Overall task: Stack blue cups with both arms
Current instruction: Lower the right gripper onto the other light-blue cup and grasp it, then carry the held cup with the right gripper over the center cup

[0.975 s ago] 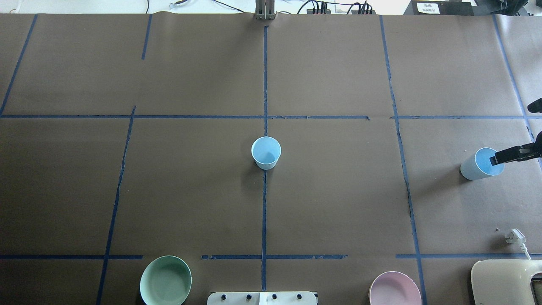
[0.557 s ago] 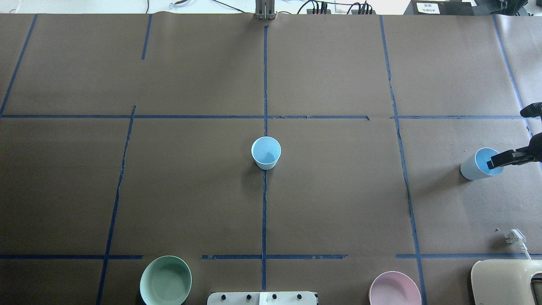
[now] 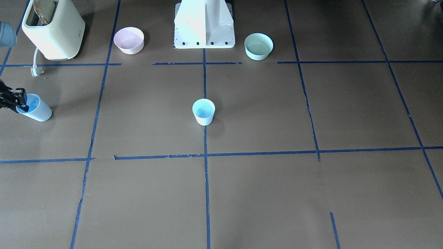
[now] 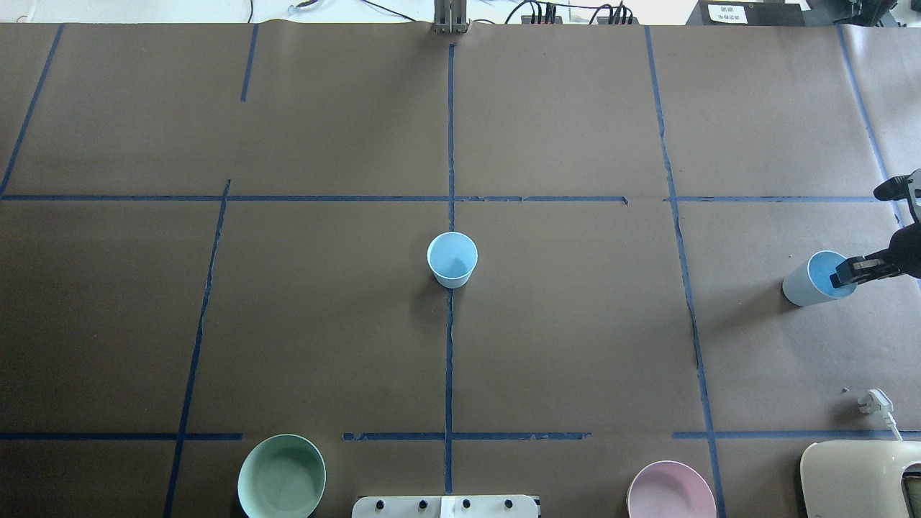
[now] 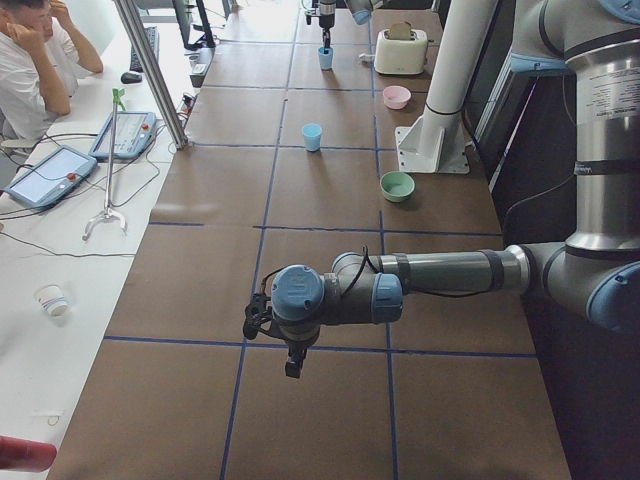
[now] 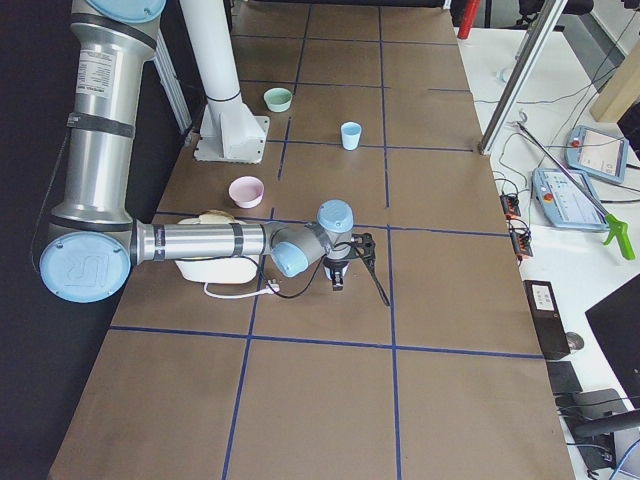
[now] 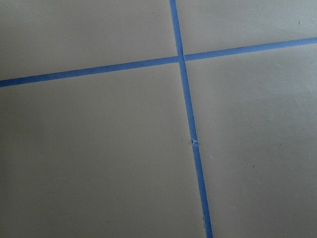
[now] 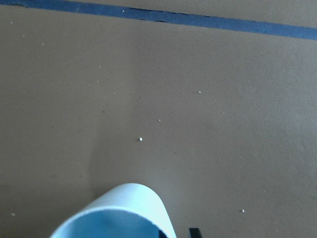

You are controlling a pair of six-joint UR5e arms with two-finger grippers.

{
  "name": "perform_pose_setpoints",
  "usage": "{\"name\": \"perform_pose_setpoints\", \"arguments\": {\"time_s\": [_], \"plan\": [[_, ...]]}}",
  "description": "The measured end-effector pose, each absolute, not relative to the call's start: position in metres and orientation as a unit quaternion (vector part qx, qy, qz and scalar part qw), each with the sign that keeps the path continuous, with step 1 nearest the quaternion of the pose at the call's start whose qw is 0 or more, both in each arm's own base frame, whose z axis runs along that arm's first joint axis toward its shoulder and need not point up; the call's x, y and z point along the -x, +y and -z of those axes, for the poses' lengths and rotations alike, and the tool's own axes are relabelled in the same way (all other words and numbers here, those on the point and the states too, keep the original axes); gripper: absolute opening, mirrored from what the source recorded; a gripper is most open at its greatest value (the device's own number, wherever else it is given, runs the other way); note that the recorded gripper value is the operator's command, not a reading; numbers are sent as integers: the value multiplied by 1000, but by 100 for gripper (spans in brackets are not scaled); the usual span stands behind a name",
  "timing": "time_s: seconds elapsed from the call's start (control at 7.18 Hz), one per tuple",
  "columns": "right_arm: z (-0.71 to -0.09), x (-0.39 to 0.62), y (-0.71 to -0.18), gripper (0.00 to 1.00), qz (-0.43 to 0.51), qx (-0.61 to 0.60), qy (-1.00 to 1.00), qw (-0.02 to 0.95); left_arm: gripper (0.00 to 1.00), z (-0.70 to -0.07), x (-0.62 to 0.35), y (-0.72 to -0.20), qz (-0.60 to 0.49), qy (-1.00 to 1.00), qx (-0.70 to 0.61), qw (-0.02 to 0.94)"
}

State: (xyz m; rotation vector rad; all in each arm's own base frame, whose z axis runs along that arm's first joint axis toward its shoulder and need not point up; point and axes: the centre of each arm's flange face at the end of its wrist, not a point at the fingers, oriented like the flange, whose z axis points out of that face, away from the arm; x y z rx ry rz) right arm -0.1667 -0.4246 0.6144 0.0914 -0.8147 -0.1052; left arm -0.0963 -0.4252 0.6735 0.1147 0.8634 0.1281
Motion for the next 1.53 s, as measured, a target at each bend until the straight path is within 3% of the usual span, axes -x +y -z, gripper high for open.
{"name": "perform_pose_setpoints", "arguments": {"time_s": [0.28, 0.56, 0.84, 1.25, 1.53], "plan": [[-595, 173, -432, 0, 56, -52, -408, 910, 100, -674, 96, -425, -62, 418, -55, 904], [-535, 199, -461, 0, 43, -47, -429, 901, 100, -673, 96, -425, -61, 418, -55, 905], [-405, 284, -491, 0, 2, -13, -441, 897, 100, -673, 96, -425, -60, 419, -54, 905], [-197, 430, -469, 0, -105, 18, -418, 902, 100, -673, 96, -426, -53, 419, -51, 905], [-136, 482, -438, 0, -156, 13, -409, 899, 100, -673, 96, -426, -52, 419, -51, 905]]}}
